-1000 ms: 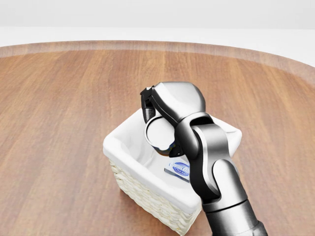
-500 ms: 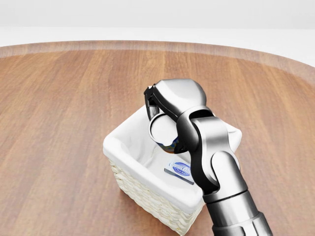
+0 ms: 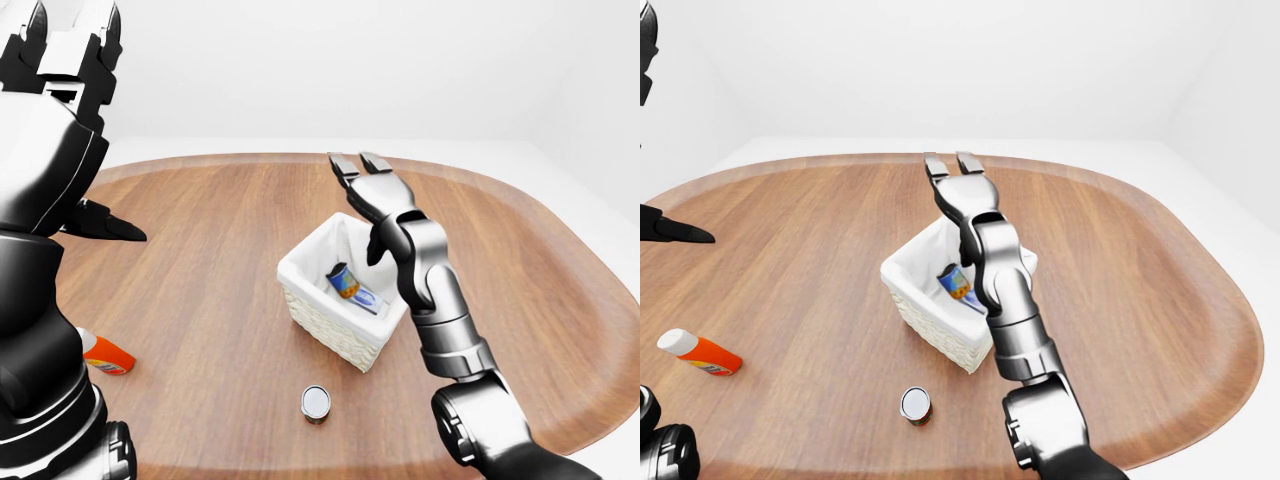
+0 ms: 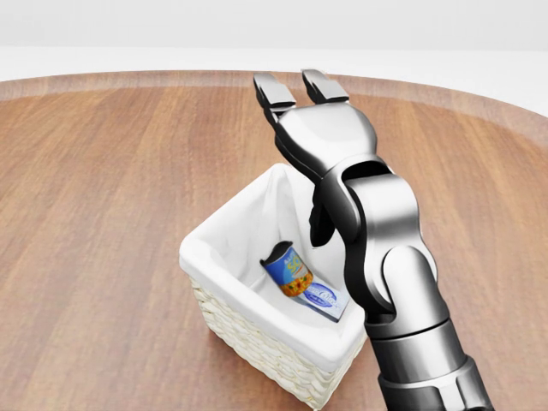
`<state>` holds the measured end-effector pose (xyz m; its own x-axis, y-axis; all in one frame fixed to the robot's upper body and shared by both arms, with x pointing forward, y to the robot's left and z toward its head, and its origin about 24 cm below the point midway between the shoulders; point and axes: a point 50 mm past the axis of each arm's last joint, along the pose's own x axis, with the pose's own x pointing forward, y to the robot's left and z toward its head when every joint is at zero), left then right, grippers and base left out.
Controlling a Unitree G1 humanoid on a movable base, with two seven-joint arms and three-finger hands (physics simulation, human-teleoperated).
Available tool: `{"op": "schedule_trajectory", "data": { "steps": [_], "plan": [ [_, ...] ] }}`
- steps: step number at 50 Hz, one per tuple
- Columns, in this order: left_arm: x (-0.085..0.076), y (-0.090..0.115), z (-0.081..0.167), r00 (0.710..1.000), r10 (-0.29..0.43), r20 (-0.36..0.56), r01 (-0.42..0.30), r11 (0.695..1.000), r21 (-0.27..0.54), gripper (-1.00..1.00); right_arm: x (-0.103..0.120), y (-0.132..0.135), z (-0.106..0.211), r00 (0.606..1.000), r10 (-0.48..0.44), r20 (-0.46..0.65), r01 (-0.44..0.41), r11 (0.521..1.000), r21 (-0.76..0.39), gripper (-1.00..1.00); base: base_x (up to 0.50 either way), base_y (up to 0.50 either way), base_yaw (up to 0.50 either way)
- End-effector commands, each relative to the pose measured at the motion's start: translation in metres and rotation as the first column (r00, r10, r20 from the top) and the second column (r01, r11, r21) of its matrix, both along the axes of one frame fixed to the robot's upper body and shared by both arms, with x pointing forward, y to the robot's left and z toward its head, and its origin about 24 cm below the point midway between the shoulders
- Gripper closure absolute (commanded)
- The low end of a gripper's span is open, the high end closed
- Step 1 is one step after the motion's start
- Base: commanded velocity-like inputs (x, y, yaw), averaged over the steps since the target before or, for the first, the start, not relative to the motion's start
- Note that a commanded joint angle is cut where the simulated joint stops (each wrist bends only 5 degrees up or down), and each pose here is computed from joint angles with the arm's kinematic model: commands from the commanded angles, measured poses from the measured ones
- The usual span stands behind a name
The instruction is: Pick up the alphabet soup and the cream cheese box, and put them in the basket.
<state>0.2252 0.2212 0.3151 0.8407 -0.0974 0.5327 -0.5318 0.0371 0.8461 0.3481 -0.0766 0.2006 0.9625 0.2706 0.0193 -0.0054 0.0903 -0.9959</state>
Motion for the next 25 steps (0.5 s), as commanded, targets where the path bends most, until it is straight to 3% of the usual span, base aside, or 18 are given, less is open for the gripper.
{"op": "schedule_trajectory", "data": {
  "steps": [1, 13, 21, 25],
  "plan": [
    [-0.003, -0.002, 0.005, 0.999, -0.034, 0.026, 0.034, 0.999, -0.002, -1.00, 0.001, -0.008, 0.038, 0.998, -0.023, 0.050, 0.025, 0.999, -0.026, -1.00, 0.00, 0.00, 0.00],
    [-0.004, -0.002, 0.005, 0.999, -0.035, 0.028, 0.035, 0.999, 0.000, -1.00, -0.002, -0.010, 0.070, 0.981, -0.015, 0.194, 0.009, 1.000, 0.030, -1.00, 0.00, 0.00, 0.00],
    [-0.002, -0.002, 0.005, 0.999, -0.036, 0.028, 0.036, 0.999, -0.006, -1.00, -0.006, -0.011, 0.097, 0.921, -0.011, 0.388, -0.047, 0.989, 0.140, -1.00, 0.00, 0.00, 0.00],
    [-0.002, -0.002, 0.005, 0.999, -0.035, 0.027, 0.036, 0.999, -0.006, -1.00, -0.009, -0.018, 0.110, 0.858, -0.038, 0.512, -0.108, 0.961, 0.254, -1.00, 0.00, 0.00, 0.00]
  ]
}}
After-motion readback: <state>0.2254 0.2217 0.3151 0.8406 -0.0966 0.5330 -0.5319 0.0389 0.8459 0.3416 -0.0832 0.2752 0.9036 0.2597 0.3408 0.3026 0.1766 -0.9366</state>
